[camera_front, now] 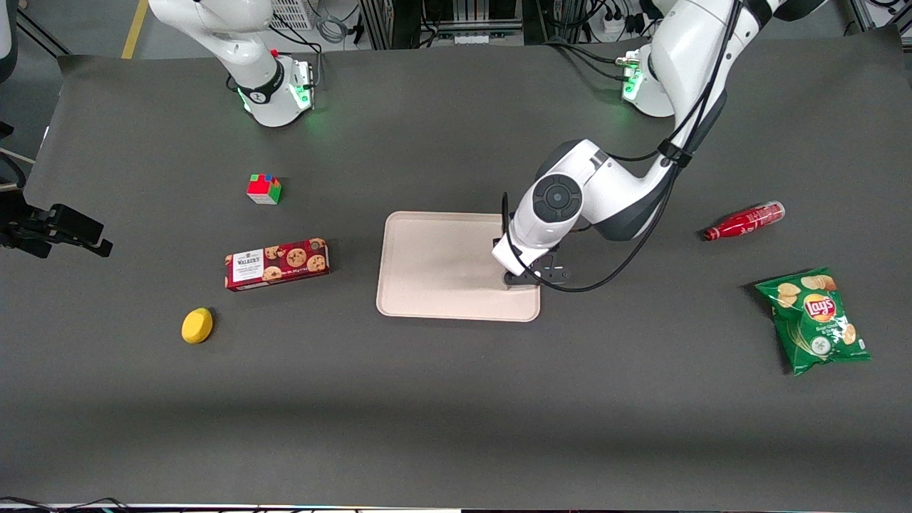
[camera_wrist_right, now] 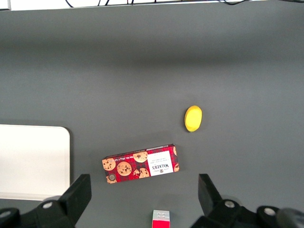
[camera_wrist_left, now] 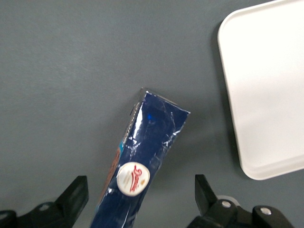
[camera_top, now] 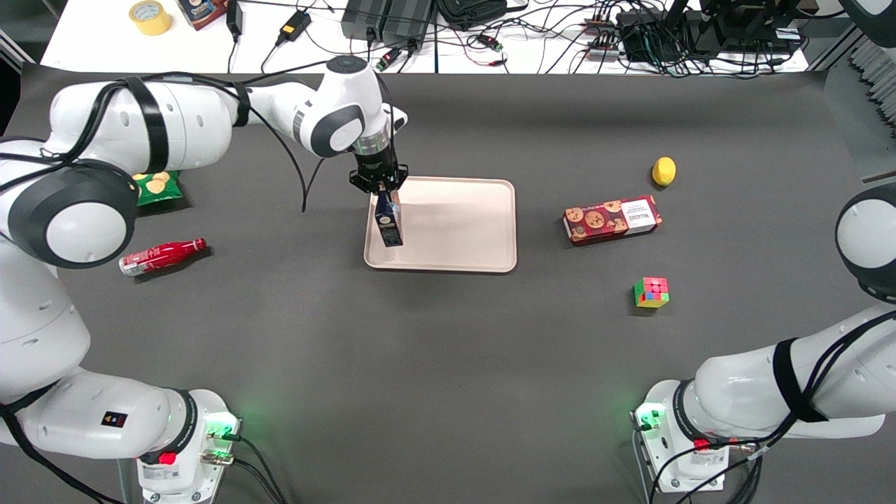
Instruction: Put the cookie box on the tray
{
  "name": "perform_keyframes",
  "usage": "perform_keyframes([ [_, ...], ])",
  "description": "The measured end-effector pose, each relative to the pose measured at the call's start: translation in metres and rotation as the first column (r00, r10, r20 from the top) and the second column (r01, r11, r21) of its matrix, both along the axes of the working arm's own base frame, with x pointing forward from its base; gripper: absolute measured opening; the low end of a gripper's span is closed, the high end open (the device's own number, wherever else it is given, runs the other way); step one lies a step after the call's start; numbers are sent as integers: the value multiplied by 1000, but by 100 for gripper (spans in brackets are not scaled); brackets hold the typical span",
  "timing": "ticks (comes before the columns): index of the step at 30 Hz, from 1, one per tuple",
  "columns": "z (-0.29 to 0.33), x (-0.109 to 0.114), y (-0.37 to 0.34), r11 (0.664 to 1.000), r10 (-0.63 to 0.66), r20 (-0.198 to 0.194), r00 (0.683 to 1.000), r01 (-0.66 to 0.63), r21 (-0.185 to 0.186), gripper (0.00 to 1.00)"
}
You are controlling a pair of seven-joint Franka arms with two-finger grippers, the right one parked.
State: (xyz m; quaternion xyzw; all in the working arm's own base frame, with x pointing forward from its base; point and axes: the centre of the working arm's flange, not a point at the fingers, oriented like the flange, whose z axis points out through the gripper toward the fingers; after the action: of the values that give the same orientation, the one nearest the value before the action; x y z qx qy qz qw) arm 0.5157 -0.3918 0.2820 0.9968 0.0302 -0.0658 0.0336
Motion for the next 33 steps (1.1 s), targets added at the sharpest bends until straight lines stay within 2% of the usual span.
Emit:
perform_keyframes([
  [2, -1, 0, 0, 1000, -9, 8, 1000, 9, 8, 22],
  [4, -1, 1, 0, 1000, -15, 13, 1000, 15, 12, 30],
  [6, -1, 1, 1, 1000, -17, 16, 1000, 17, 14, 44],
  [13, 7, 9, 8, 1000, -5, 33, 999, 4, 20, 76],
  [14, 11, 11, 11, 1000, 1, 39, 999, -1, 24, 80],
  [15, 18, 15, 15, 999, 8, 45, 999, -9, 31, 90],
  [16, 25, 19, 20, 999, 15, 50, 999, -17, 38, 90],
  [17, 34, 22, 26, 999, 25, 57, 998, -27, 47, 99],
  [21, 85, 34, 54, 994, 73, 79, 994, -79, 76, 100],
  [25, 156, 34, 95, 989, 112, 70, 991, -118, 86, 100],
  [29, 237, 25, 158, 989, 110, 62, 992, -116, 96, 100],
  [33, 307, 3, 234, 990, 81, 39, 996, -85, 114, 100],
])
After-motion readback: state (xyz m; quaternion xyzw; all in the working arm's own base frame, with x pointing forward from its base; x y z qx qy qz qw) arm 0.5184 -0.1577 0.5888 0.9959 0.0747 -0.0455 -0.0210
